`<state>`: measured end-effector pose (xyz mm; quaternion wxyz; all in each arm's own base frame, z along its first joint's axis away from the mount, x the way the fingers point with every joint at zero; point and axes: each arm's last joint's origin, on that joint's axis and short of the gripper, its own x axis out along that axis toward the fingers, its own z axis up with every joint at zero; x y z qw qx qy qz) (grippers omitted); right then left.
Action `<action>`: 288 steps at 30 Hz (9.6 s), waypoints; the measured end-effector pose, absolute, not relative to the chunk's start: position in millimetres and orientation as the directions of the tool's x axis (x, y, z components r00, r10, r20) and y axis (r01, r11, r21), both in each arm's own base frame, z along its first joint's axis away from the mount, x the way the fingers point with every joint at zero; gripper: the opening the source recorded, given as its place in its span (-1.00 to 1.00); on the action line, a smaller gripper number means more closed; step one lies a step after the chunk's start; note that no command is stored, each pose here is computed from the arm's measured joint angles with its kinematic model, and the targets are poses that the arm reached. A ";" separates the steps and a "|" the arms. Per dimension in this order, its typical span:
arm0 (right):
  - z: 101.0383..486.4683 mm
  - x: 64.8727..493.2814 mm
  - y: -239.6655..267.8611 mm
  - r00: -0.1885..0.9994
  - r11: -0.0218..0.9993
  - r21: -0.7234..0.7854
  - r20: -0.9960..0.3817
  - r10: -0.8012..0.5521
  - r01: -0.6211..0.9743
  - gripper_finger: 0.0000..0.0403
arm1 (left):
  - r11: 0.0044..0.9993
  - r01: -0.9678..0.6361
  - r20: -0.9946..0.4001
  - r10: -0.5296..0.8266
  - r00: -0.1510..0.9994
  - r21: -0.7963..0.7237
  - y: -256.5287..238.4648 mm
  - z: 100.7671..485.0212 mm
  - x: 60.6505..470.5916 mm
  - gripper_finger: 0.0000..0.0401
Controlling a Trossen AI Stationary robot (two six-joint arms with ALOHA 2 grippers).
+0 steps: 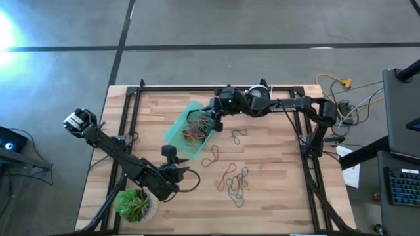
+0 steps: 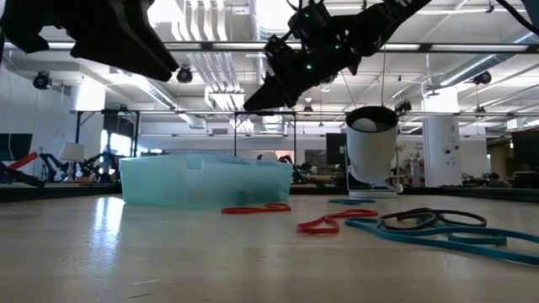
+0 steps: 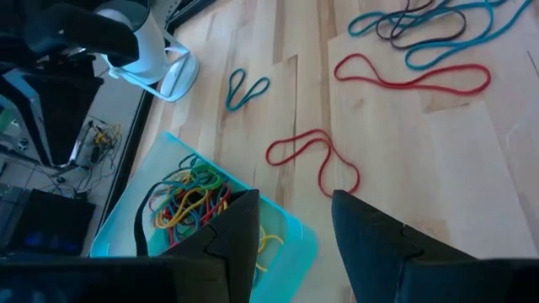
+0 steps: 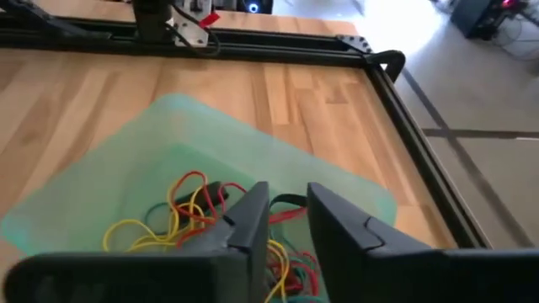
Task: Pick and place rubber bands into bin
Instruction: Put the red rubber band into the green bin
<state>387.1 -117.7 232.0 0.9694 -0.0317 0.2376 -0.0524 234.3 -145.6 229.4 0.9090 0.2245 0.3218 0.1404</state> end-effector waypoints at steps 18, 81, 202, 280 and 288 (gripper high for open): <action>209.5 357.4 -80.6 0.607 0.970 0.183 -0.756 0.244 -0.163 -0.25 | 0.893 -0.116 -0.503 0.347 0.792 0.434 -149.4 229.0 238.8 -0.33; 229.3 163.5 85.7 0.890 0.929 -0.090 -0.332 0.312 -0.359 -0.59 | 0.951 -0.182 -0.726 0.309 0.615 0.251 -67.0 153.9 379.6 -0.33; 220.3 162.8 85.8 0.881 0.929 -0.081 -0.356 0.311 -0.361 -0.61 | 0.951 0.285 -0.809 -0.262 0.526 -0.123 -113.9 142.5 379.4 -0.33; 218.7 162.3 85.6 0.879 0.929 -0.082 -0.362 0.310 -0.362 -0.61 | 0.972 0.193 -0.866 -0.212 0.453 -0.137 -82.0 126.5 415.2 -0.87; 218.7 162.4 85.6 0.879 0.929 -0.082 -0.363 0.310 -0.362 -0.61 | 0.953 0.300 -0.860 -0.122 0.495 0.038 -94.4 136.3 411.8 -0.99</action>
